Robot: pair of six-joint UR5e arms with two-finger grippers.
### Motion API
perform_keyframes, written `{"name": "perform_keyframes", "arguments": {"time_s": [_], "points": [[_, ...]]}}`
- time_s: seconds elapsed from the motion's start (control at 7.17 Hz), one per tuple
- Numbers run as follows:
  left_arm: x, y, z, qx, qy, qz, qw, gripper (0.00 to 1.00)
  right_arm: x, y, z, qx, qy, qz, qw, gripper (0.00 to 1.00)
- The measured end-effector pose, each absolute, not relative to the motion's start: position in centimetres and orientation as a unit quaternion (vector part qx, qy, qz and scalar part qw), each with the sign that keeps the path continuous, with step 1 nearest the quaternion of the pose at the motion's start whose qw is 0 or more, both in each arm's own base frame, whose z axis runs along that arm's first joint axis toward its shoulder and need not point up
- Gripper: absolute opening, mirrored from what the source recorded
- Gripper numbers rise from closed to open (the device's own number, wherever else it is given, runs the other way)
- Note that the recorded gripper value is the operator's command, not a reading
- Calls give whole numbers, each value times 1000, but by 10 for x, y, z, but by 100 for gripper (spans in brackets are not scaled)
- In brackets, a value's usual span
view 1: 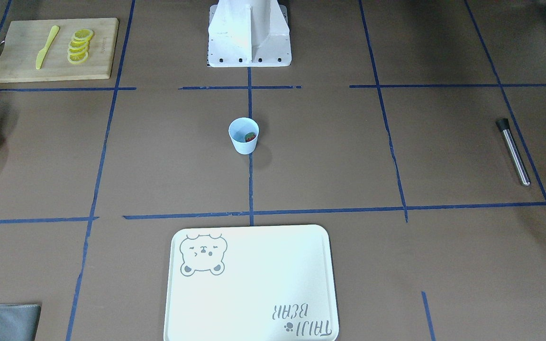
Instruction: Mash ice and strawberries in cup
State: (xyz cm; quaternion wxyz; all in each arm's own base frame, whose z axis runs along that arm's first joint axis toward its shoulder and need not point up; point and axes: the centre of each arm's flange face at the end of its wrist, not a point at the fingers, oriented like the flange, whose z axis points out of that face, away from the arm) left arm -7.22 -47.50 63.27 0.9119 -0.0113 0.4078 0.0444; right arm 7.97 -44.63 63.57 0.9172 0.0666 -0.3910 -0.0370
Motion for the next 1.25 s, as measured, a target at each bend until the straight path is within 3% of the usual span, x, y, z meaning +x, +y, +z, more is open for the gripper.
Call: {"name": "perform_keyframes", "arguments": {"time_s": [1.25], "points": [[-74,-474,633,-10,407,43,912,100,85,-440,619,35,-391,-16,920,99]]}}
